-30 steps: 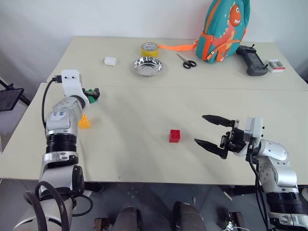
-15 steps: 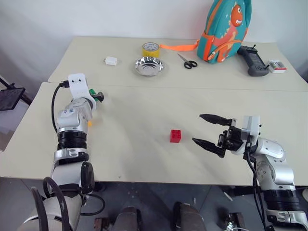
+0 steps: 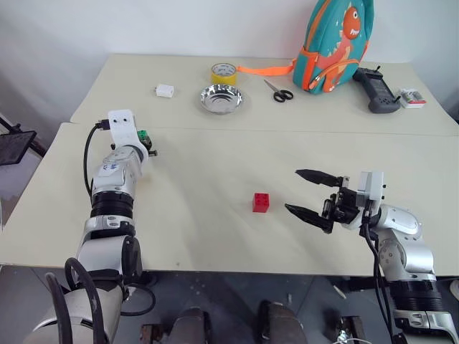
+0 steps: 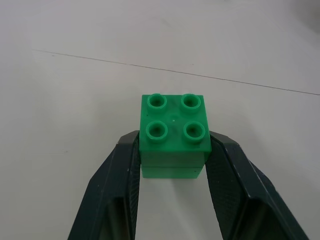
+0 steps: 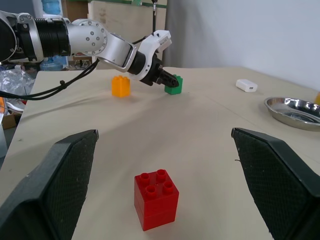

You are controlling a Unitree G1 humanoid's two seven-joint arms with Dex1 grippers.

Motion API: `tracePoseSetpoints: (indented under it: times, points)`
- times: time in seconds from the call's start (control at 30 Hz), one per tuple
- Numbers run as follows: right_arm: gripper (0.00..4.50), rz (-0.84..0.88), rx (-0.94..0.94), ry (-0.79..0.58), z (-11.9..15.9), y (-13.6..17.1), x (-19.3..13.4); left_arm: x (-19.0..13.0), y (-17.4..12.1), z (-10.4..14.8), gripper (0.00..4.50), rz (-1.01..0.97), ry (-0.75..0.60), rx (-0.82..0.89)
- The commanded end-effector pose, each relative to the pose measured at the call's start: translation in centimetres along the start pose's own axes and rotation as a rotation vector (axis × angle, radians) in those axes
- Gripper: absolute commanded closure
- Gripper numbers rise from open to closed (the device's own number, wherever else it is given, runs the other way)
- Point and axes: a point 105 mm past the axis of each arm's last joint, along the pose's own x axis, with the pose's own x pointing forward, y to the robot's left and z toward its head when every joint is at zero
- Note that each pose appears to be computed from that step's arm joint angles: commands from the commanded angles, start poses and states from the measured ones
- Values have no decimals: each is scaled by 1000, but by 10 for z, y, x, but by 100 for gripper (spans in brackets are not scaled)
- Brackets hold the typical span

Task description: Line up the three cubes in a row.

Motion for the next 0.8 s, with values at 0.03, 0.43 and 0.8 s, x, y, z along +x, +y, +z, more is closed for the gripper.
tracePoseSetpoints:
  times: [0.03, 0.43, 0.8]
  points:
    - [0, -7, -28, -7, 5, -1, -3, -11, 3, 26, 276, -63, -134, 13]
    - [0, -43, -35, 79, 9, 2, -34, -134, -79, 16, 276, -1402, -194, 551]
    - [0, -51, -10, 123, 6, 23, -44, -124, -119, -55, 276, -1606, -34, 837]
